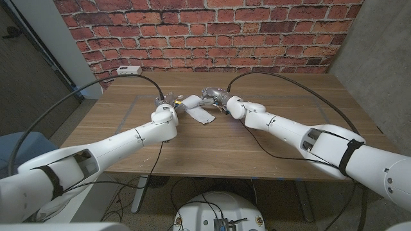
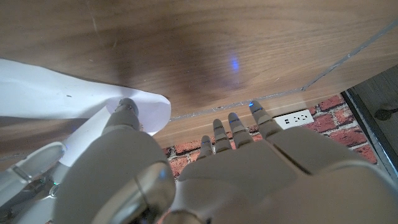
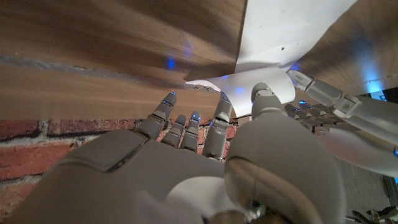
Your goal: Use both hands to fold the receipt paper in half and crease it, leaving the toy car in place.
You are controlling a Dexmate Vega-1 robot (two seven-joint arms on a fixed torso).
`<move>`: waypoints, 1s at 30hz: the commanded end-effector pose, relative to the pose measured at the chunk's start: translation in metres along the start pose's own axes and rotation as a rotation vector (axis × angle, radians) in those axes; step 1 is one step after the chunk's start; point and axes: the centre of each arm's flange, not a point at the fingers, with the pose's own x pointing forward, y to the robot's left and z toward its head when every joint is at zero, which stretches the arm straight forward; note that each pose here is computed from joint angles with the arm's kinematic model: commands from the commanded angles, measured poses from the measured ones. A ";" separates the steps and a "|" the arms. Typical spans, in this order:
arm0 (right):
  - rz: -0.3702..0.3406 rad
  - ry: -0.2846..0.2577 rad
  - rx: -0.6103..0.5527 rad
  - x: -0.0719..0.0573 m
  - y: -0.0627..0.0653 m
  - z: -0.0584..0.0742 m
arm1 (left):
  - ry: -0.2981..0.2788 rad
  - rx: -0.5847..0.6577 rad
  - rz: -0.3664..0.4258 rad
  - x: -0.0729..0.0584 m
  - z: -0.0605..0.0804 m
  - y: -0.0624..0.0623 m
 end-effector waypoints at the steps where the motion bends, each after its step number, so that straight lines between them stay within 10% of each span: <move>1: 0.255 -0.169 0.304 -0.007 -0.011 0.013 | -0.002 -0.002 0.004 0.003 0.003 0.001; 10: 0.156 -0.220 0.406 -0.014 -0.006 0.021 | 0.000 -0.003 0.001 0.003 0.003 -0.001; 30: 0.356 0.031 0.581 -0.024 -0.022 0.037 | -0.004 -0.001 0.005 0.000 0.002 -0.002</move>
